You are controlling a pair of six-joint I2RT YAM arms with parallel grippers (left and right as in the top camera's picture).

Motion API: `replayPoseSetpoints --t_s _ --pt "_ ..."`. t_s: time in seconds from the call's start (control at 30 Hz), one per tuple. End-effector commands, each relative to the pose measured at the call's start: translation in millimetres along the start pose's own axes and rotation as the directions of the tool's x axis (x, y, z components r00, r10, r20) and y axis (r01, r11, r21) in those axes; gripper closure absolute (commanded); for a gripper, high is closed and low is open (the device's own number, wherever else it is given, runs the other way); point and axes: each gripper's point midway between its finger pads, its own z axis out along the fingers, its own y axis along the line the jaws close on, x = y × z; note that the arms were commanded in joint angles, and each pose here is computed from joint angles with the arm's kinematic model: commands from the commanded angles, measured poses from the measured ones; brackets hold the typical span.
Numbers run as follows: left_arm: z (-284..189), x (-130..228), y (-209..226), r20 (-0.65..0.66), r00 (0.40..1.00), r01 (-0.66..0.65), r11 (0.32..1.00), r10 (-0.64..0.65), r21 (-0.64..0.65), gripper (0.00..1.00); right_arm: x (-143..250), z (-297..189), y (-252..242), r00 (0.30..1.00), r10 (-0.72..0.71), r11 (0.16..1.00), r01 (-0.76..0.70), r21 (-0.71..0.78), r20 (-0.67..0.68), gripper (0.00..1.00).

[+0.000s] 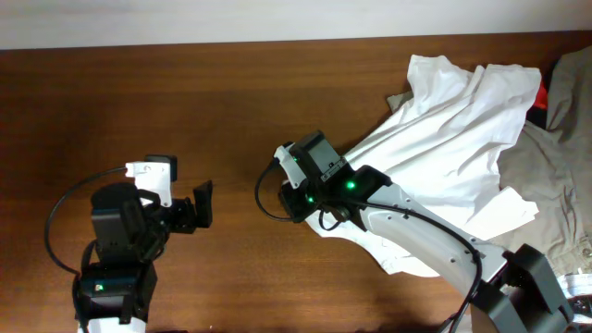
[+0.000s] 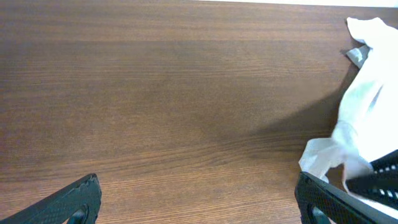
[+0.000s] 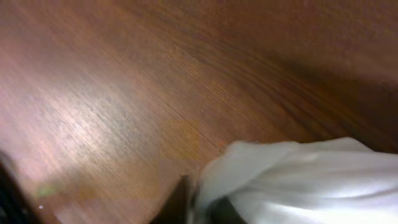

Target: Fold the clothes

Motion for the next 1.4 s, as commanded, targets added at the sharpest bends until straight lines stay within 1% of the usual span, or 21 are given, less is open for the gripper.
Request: replayPoseSetpoints --t_s 0.0,0.1,0.17,0.23,0.3,0.43,0.53,0.57,0.6,0.63,0.67,0.7,0.83,0.93,1.03,1.07,1.1,1.17,1.23,1.3,1.37 --pt "-4 -9 -4 0.023 1.0 0.005 1.0 -0.006 0.02 0.01 -14 -25 -26 0.998 0.028 0.992 -0.034 0.118 0.052 0.01" --pt "-5 -9 -19 0.022 1.0 0.003 0.994 -0.005 0.106 0.01 -16 -76 -66 0.987 0.132 0.972 -0.147 0.184 0.091 0.01" --pt "0 -1 -38 -0.019 1.0 0.018 0.974 -0.014 0.225 0.01 10 -126 -120 0.948 0.297 0.909 -0.317 0.27 0.113 0.01" --pt "14 16 -54 -0.115 0.993 0.077 0.939 -0.04 0.335 0.01 38 -156 -157 0.894 0.429 0.833 -0.446 0.328 0.126 0.01" --pt "42 47 -76 -0.294 0.953 0.184 0.905 -0.069 0.384 0.01 70 -175 -182 0.826 0.553 0.749 -0.551 0.368 0.111 0.01" --pt "90 102 -133 -0.515 0.856 0.3 0.857 -0.047 0.419 0.01 86 -181 -188 0.79 0.606 0.709 -0.59 0.385 0.095 0.01" --pt "124 128 -162 -0.587 0.804 0.387 0.832 -0.093 0.398 0.02 88 -181 -187 0.788 0.61 0.708 -0.591 0.387 0.086 0.01" --pt "132 132 -169 -0.589 0.802 0.394 0.826 -0.095 0.403 0.18 88 -181 -187 0.788 0.61 0.708 -0.591 0.387 0.086 0.01" --pt "138 127 -173 -0.56 0.824 0.379 0.82 -0.087 0.429 0.61 88 -181 -187 0.788 0.61 0.708 -0.591 0.387 0.086 0.01" --pt "141 116 -174 -0.518 0.851 0.363 0.813 -0.09 0.455 0.9 88 -181 -187 0.788 0.61 0.708 -0.591 0.387 0.086 0.01" --pt "145 104 -174 -0.476 0.874 0.348 0.81 -0.098 0.472 0.99 88 -181 -187 0.787 0.61 0.708 -0.591 0.387 0.086 0.01" --pt "148 88 -169 -0.429 0.896 0.336 0.809 -0.117 0.482 1.0 89 -181 -187 0.786 0.612 0.707 -0.591 0.388 0.082 0.01" --pt "146 17 -111 -0.239 0.947 0.302 0.848 -0.214 0.436 1.0 90 -181 -186 0.786 0.613 0.707 -0.591 0.389 0.08 0.01" --pt "126 -46 -9 0.032 0.953 0.29 0.935 -0.303 0.204 1.0 90 -181 -187 0.787 0.612 0.708 -0.589 0.389 0.076 0.01" --pt "97 -75 84 0.2 0.911 0.364 0.931 -0.359 0.013 0.99 90 -181 -186 0.786 0.613 0.708 -0.589 0.389 0.075 0.01" --pt "94 -72 97 0.204 0.904 0.386 0.922 -0.376 -0.013 0.62 91 -181 -186 0.785 0.615 0.708 -0.589 0.389 0.071 0.01" --pt "93 -56 107 0.159 0.898 0.422 0.906 -0.411 -0.043 0.01 93 -181 -185 0.783 0.618 0.707 -0.59 0.391 0.065 0.01" --pt "97 -18 66 -0.065 0.88 0.474 0.877 -0.47 0.074 0.01 93 -181 -185 0.783 0.618 0.707 -0.59 0.391 0.065 0.01" --pt "90 41 12 -0.365 0.791 0.554 0.828 -0.492 0.084 0.01 93 -181 -185 0.783 0.618 0.707 -0.59 0.391 0.064 0.01" --pt "79 77 -33 -0.54 0.716 0.561 0.825 -0.442 0.069 0.01 93 -181 -185 0.783 0.618 0.707 -0.59 0.391 0.064 0.01" --pt "72 102 -73 -0.637 0.68 0.517 0.854 -0.363 0.066 0.01 93 -181 -185 0.783 0.619 0.707 -0.59 0.391 0.064 0.01"
